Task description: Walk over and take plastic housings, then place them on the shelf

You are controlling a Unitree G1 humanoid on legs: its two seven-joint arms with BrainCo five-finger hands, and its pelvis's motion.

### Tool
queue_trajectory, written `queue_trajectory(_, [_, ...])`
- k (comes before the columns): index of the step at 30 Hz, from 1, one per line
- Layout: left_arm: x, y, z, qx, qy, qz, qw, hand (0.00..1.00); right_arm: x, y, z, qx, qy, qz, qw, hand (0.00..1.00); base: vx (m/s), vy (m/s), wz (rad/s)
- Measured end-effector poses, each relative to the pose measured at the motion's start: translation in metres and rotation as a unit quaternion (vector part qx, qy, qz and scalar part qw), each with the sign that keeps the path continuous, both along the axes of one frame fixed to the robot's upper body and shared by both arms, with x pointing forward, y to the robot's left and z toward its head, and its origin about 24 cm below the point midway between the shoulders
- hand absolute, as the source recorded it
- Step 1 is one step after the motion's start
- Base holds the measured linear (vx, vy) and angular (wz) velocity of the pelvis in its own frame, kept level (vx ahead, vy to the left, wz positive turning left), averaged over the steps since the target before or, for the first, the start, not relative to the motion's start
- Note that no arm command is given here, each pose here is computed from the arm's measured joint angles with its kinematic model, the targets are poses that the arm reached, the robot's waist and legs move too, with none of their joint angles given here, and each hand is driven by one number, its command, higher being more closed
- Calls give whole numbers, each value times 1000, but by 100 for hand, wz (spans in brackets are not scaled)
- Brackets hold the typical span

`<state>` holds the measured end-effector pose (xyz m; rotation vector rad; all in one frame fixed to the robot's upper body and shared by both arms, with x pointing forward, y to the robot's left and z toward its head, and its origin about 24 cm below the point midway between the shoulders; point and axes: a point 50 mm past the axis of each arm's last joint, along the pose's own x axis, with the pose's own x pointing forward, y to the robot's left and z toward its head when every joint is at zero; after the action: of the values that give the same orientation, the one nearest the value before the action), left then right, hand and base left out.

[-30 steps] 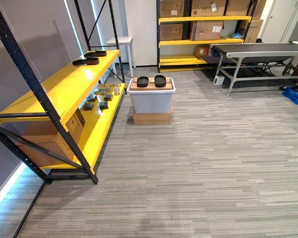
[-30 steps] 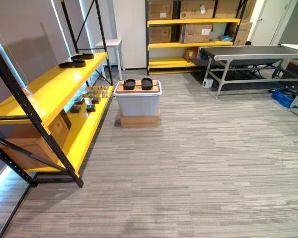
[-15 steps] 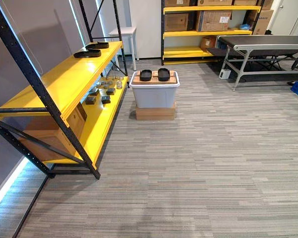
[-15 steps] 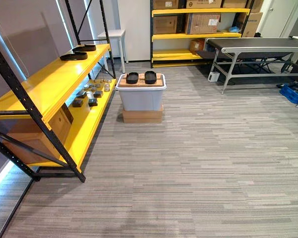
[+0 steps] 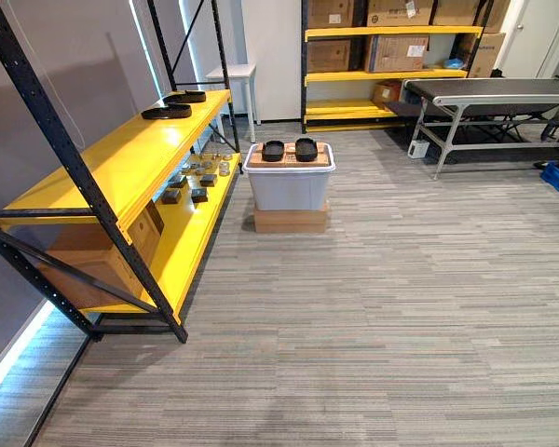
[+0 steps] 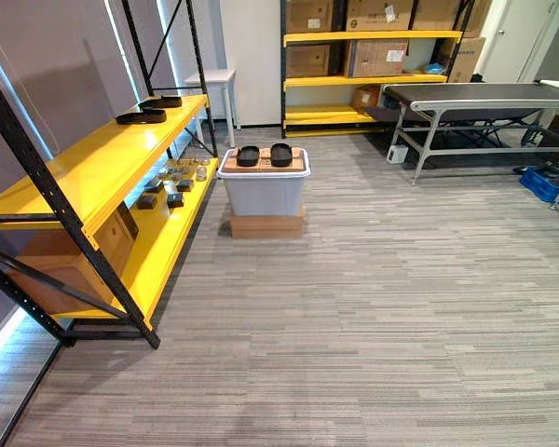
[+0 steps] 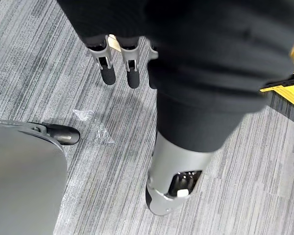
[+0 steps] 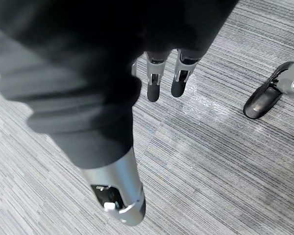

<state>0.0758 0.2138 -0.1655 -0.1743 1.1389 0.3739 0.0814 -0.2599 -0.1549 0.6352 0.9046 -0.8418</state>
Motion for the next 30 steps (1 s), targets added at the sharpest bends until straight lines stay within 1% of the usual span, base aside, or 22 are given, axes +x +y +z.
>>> queue_trajectory(2, [1, 0, 0, 1, -2, -1, 1000, 0, 2, 2, 0, 1, 0, 14, 1000, 0, -80, 4, -23])
queue_trajectory(4, [5, -1, 1, 4, -7, -20, 1000, 0, 7, 6, 0, 3, -4, 22, 1000, 0, 2, 7, -15])
queue_trajectory(7, [8, -3, 2, 6, -7, -41, 999, 0, 2, 9, -2, 3, 6, 33, 999, 0, 23, 38, -5])
queue_trajectory(8, [8, 1, 2, 13, -6, -52, 999, 0, 3, 15, -3, 7, 9, 49, 999, 0, 101, 96, -5])
queue_trajectory(10, [11, 6, 4, 22, -5, -67, 997, 0, 2, 20, -5, 12, 12, 54, 998, 0, 171, 61, 2])
queue_trajectory(12, [23, 13, 8, 35, -17, -68, 997, 0, -5, 23, -7, 10, 28, 72, 997, 0, 273, -26, 12])
queue_trajectory(14, [34, 15, 11, 38, -32, -68, 996, 0, -8, 23, -7, 9, 32, 71, 997, 0, 390, -122, 41])
queue_trajectory(15, [45, 16, 15, 42, -46, -69, 996, 0, -14, 23, -9, 11, 39, 69, 997, 0, 545, -232, 54])
queue_trajectory(17, [54, 15, 17, 44, -57, -74, 995, 0, -29, 21, -10, 10, 54, 58, 997, 0, 679, -316, 46])
queue_trajectory(18, [58, 7, 17, 32, -65, -66, 995, 0, -34, 17, -10, 9, 56, 39, 998, 0, 659, -289, 29])
queue_trajectory(19, [60, 6, 17, 29, -70, -60, 995, 0, -35, 18, -10, 13, 53, 25, 998, 0, 678, -286, 21])
queue_trajectory(20, [58, 4, 16, 24, -75, -36, 996, 0, -41, 20, -11, 20, 53, -2, 998, 0, 532, -221, 23])
queue_trajectory(22, [48, 8, 15, 19, -75, 9, 997, 0, -53, 26, -13, 27, 64, -13, 997, 0, 733, -310, 32])
queue_trajectory(23, [45, 9, 14, 20, -74, 18, 997, 0, -54, 27, -14, 29, 66, -14, 997, 0, 654, -280, 10])
queue_trajectory(25, [29, 14, 12, 21, -67, 53, 996, 0, -45, 27, -11, 19, 47, -8, 999, 0, 570, -230, -8])
queue_trajectory(26, [26, 13, 11, 20, -64, 55, 996, 0, -41, 25, -10, 14, 40, -5, 999, 0, 641, -213, -20])
queue_trajectory(28, [12, 11, 8, 16, -54, 66, 996, 0, -11, 19, -5, -3, 16, 45, 999, 0, 545, -80, -49])
queue_trajectory(29, [11, 12, 8, 17, -53, 64, 996, 0, -8, 19, -4, -4, 14, 49, 999, 0, 476, 2, -64])
queue_trajectory(30, [7, 9, 7, 17, -42, 47, 998, 0, 9, 15, 0, -14, -1, 68, 998, 0, 281, 35, -53])
